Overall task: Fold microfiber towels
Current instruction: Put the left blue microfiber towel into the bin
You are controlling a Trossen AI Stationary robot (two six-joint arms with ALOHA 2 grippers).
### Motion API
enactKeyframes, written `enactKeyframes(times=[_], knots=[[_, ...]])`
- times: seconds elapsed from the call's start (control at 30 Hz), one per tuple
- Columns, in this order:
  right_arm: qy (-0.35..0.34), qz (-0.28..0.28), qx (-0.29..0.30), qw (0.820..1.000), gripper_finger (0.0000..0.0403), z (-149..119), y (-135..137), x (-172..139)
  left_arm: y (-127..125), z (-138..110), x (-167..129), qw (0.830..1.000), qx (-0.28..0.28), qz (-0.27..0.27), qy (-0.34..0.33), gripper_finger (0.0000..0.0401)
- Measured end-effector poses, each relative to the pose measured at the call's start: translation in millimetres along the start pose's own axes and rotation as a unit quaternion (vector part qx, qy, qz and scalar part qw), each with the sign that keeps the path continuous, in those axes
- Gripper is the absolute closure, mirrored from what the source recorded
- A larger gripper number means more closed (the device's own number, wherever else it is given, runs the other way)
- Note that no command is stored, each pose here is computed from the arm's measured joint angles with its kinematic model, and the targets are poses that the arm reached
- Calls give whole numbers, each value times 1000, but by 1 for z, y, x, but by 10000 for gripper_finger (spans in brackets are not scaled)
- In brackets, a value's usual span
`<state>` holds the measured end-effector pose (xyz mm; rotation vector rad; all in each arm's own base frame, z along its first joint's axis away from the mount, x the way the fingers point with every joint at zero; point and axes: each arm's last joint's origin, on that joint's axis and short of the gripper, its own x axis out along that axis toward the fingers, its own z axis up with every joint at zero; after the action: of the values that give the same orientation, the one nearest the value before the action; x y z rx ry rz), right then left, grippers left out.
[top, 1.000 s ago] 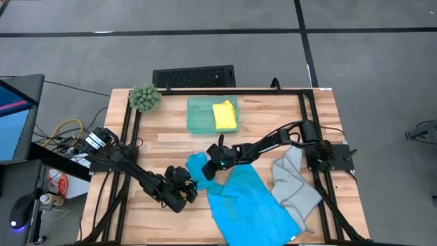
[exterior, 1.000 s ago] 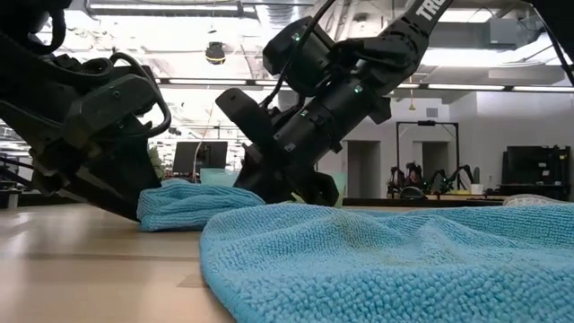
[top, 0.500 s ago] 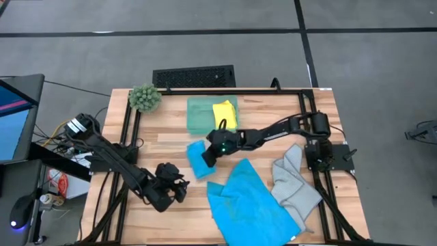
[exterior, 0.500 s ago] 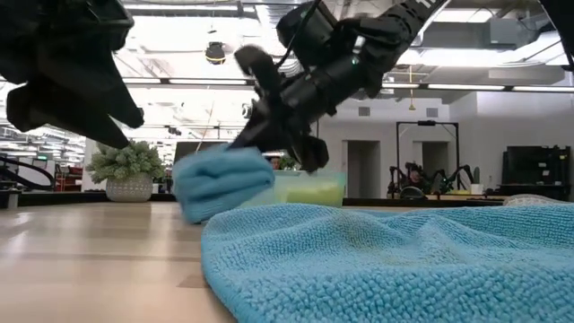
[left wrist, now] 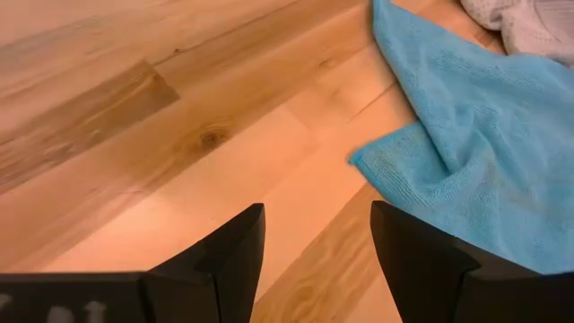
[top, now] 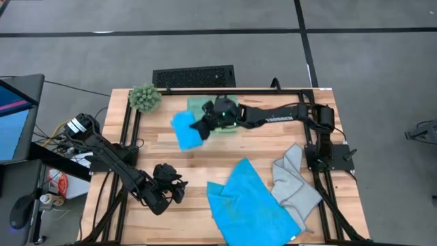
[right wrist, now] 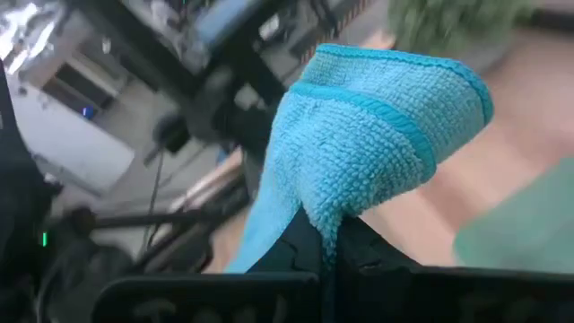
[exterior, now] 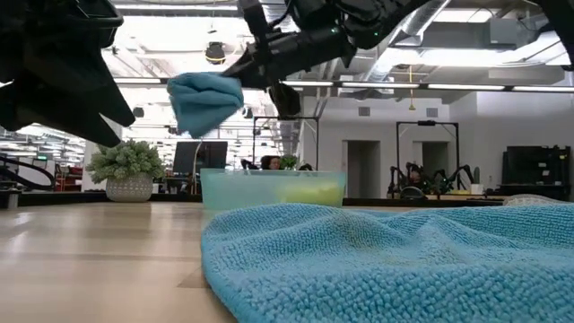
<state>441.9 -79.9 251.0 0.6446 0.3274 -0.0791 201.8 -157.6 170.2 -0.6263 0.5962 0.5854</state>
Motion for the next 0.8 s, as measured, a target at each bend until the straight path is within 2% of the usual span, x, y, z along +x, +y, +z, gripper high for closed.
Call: enactKeyframes(times=[0.1, 0.23, 0.33, 0.5, 0.63, 0.7, 0.8], knots=[[-29, -5, -4, 1000, 388, 21, -8, -5, 2, 0, 0, 1000, 6, 8, 0, 205], [-37, -16, 15, 999, 388, 34, -30, -12, 4, 0, 0, 1000, 4, 17, 0, 205], [-35, -26, 33, 998, 388, 31, -54, -8, 4, 0, 0, 1000, 3, 18, 0, 205], [-28, 0, 88, 996, 386, 20, -92, 10, 6, 0, 0, 1000, 9, 24, -5, 205], [-10, -20, 113, 993, 387, 5, -121, 21, 6, 0, 0, 1000, 9, 24, -3, 205], [-9, -18, 125, 992, 386, 4, -125, 22, 6, 0, 0, 1000, 9, 24, -2, 205], [-30, -2, 120, 992, 386, 17, -120, 15, 6, 0, 0, 1000, 9, 24, -3, 205]])
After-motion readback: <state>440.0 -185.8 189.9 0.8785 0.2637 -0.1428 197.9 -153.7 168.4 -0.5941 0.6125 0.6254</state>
